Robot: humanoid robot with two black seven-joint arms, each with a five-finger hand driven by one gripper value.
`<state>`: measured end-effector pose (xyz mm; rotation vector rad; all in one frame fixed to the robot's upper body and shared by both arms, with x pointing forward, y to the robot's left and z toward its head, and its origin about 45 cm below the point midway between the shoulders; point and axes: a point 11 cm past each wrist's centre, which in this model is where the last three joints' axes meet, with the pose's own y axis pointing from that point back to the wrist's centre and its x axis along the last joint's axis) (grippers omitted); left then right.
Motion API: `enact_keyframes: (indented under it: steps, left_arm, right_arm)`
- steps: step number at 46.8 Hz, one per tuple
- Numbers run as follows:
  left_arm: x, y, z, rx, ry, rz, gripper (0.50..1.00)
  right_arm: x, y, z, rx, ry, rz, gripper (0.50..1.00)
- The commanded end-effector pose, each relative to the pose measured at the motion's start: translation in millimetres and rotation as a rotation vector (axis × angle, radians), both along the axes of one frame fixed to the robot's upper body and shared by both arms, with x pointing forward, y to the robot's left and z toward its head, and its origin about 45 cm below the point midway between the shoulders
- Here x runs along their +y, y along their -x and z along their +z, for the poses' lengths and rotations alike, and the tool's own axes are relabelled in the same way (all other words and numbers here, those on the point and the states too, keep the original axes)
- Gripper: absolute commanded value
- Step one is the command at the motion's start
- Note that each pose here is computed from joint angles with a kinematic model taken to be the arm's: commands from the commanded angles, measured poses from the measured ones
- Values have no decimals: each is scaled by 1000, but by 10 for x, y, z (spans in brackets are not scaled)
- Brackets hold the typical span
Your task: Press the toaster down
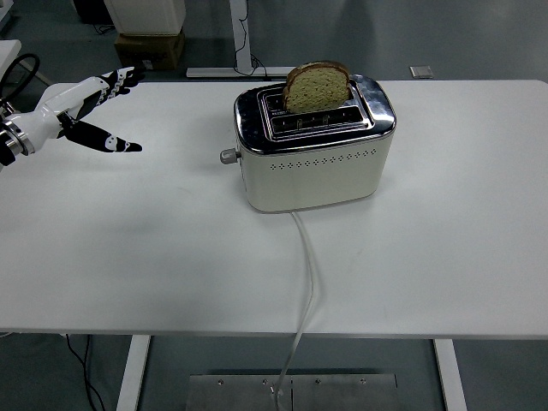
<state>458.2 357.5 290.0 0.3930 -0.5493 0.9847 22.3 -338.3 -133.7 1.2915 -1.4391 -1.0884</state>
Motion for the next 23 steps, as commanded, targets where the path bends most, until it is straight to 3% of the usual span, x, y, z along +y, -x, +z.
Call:
enact_keyframes:
  steps: [1, 23]
  left_arm:
    - [26, -36, 84, -15, 48, 25, 1000]
    - [149, -274, -91, 8, 498, 283, 1000]
  right_arm:
    - [0, 0, 0, 0, 0, 0, 1000]
    - [0, 0, 0, 0, 0, 0, 1000]
